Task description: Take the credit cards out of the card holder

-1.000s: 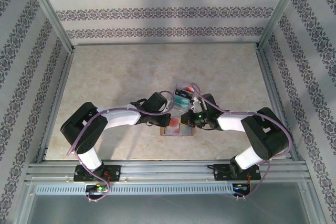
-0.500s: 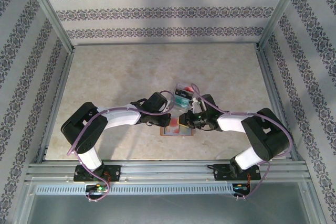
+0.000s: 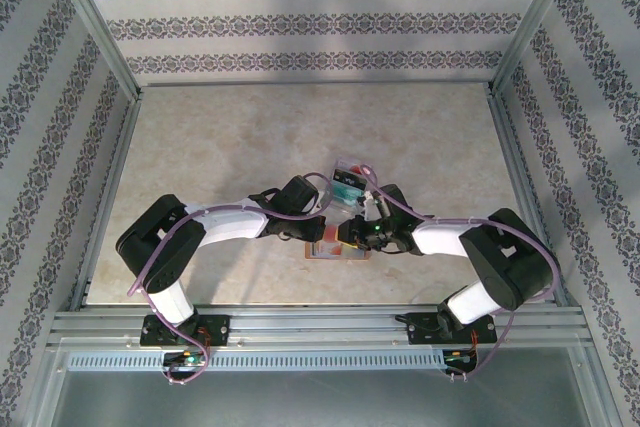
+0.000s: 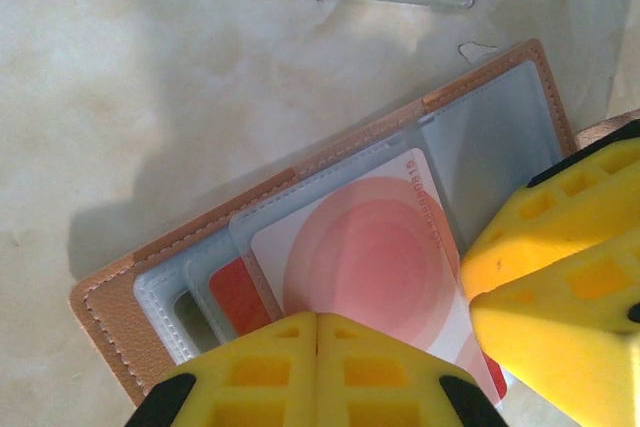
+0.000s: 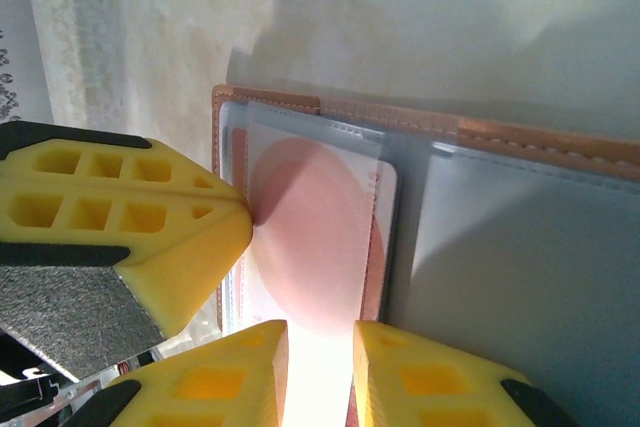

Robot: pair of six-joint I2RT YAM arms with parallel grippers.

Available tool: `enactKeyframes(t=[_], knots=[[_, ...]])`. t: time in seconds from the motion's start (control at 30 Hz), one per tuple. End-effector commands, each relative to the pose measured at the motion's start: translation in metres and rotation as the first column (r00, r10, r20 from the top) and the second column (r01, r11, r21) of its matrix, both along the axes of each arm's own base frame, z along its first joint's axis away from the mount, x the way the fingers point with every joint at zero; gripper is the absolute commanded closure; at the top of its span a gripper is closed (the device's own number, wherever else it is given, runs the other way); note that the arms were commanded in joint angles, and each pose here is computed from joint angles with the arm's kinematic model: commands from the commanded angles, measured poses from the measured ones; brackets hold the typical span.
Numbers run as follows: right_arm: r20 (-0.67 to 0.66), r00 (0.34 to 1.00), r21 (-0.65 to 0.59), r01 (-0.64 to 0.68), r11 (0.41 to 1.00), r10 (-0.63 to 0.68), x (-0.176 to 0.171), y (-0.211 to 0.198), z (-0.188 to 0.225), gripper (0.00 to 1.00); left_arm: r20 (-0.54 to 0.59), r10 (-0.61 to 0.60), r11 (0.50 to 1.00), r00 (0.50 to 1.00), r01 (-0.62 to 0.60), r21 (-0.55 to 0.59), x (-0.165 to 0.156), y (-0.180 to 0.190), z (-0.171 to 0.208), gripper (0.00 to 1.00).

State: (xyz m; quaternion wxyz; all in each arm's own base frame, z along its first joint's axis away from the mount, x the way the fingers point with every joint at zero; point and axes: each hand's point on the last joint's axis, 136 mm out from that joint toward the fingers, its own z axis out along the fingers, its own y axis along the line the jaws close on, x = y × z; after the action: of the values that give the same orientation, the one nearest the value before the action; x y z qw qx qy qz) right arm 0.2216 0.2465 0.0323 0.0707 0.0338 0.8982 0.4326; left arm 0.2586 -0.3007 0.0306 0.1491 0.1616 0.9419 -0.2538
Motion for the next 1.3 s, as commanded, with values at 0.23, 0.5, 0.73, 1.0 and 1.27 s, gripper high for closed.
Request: enactKeyframes(t=[0.23, 0.5, 0.73, 1.0, 1.27], knots=[[-0.020, 1.000, -0.032, 0.010, 0.999, -0.010, -0.010, -0.003, -0.011, 0.74, -0.069, 0.015, 0.996, 0.997, -0.009, 0.092, -0.019, 0.019, -0.026, 1.00], [-0.012, 1.000, 0.005, 0.002, 1.000, -0.002, -0.006, 0.007, -0.008, 0.75, -0.071, 0.014, 0.996, 0.997, -0.008, 0.087, -0.019, 0.018, -0.026, 1.00], [0.014, 1.000, 0.074, 0.009, 0.997, -0.010, 0.000, 0.011, 0.006, 0.80, -0.082, 0.014, 0.996, 0.997, -0.006, 0.093, -0.021, 0.018, -0.030, 1.00], [0.040, 0.999, 0.138, 0.020, 0.990, -0.026, 0.006, 0.011, 0.023, 0.82, -0.078, 0.017, 0.993, 0.997, -0.008, 0.117, -0.023, 0.025, -0.029, 0.94], [0.048, 0.998, 0.167, 0.029, 0.986, -0.037, 0.009, 0.007, 0.030, 0.82, -0.074, 0.014, 0.991, 0.997, -0.005, 0.132, -0.023, 0.027, -0.029, 0.92]])
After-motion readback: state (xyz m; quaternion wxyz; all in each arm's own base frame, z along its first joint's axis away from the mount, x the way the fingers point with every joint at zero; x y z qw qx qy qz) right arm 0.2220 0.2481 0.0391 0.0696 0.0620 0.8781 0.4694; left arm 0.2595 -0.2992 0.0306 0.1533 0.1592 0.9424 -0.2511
